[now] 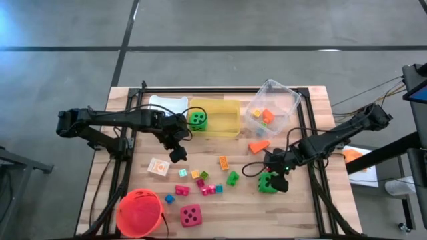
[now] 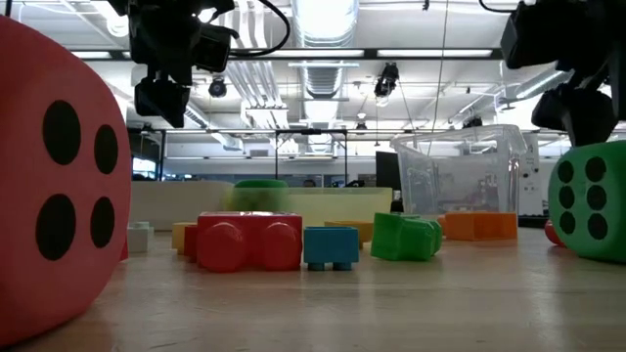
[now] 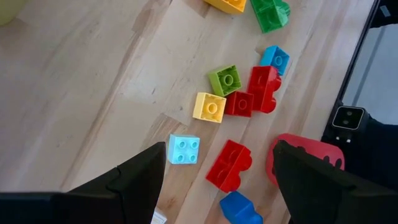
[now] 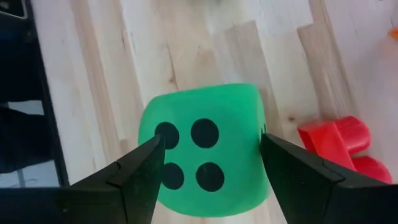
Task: Pick & Place Toys
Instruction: Put the green dice into the yellow bin
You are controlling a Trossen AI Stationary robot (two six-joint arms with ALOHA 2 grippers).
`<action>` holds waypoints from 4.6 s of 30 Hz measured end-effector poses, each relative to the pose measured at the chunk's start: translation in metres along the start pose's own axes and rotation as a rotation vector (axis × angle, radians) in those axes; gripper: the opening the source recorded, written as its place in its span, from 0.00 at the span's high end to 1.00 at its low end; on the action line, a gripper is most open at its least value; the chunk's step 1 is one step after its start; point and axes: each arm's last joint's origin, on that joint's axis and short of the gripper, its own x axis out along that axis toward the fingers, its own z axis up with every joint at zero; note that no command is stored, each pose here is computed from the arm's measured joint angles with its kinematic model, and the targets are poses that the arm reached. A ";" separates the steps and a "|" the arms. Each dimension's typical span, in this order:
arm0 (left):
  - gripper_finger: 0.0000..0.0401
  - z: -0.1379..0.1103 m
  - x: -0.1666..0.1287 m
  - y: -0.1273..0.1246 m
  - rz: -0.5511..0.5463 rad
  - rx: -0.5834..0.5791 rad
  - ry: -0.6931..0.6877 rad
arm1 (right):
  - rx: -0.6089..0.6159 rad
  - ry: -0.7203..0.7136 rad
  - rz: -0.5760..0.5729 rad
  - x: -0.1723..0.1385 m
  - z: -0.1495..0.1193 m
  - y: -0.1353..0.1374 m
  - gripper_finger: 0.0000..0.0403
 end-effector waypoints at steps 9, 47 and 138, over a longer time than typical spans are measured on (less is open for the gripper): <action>0.29 0.000 0.000 0.000 -0.005 0.000 0.003 | 0.063 0.072 0.029 0.005 -0.005 -0.004 0.32; 0.29 0.000 0.000 -0.001 -0.015 -0.019 0.008 | 0.117 0.089 0.070 0.026 -0.018 -0.020 0.02; 0.29 -0.026 -0.062 -0.006 -0.051 -0.339 -0.279 | -0.292 -0.330 -0.400 -0.047 0.204 -0.033 0.82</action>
